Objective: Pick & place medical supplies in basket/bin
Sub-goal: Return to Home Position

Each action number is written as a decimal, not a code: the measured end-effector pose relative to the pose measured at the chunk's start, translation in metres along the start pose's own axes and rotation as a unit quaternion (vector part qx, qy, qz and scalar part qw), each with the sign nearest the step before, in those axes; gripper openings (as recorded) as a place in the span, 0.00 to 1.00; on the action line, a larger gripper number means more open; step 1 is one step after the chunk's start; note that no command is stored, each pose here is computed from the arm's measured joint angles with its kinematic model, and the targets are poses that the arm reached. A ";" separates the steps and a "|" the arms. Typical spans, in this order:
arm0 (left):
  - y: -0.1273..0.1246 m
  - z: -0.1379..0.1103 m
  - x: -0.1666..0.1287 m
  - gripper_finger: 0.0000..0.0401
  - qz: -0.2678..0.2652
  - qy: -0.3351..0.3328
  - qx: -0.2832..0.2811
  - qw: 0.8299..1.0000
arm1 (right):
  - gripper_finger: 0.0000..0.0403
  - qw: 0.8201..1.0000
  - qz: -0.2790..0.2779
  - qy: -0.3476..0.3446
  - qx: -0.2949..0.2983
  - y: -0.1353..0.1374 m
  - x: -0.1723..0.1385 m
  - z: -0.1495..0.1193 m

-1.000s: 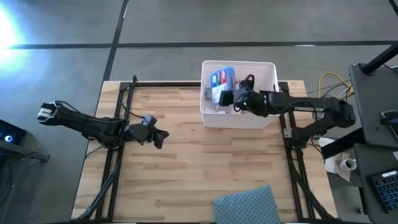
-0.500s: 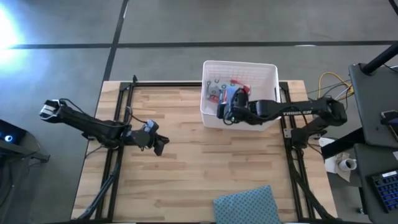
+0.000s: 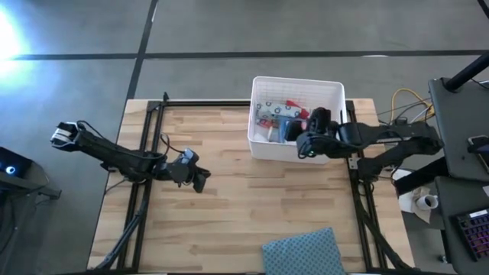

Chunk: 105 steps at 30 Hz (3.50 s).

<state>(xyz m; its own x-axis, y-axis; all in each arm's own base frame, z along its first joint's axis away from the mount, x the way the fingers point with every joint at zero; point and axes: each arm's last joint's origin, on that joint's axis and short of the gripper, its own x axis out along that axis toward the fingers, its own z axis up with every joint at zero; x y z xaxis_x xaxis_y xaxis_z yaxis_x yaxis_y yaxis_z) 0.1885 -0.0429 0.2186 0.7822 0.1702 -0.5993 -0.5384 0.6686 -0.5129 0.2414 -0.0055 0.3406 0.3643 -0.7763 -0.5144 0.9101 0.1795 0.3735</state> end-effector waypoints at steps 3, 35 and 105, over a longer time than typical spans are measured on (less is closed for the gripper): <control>0.000 0.000 0.000 0.15 0.002 -0.003 0.001 1.000 | 0.76 1.000 0.022 -0.011 -0.020 0.003 -0.008 0.002; 0.001 0.034 -0.025 0.15 -0.099 -0.025 0.081 0.991 | 0.74 0.961 0.230 0.146 -0.052 -0.042 -0.091 -0.028; 0.090 -0.015 -0.039 0.15 -0.380 -0.207 0.078 0.898 | 0.77 0.716 0.683 -0.144 -0.010 -0.189 -0.016 -0.079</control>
<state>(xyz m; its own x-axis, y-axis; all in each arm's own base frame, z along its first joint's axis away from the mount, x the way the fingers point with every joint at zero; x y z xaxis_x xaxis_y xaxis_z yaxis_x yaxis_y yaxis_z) 0.1052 -0.0005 0.1863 0.9722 -0.1448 0.1840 0.2251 0.7939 -0.5648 0.0794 0.0208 0.2173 0.8638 0.0406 0.5022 -0.2535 0.8963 0.3637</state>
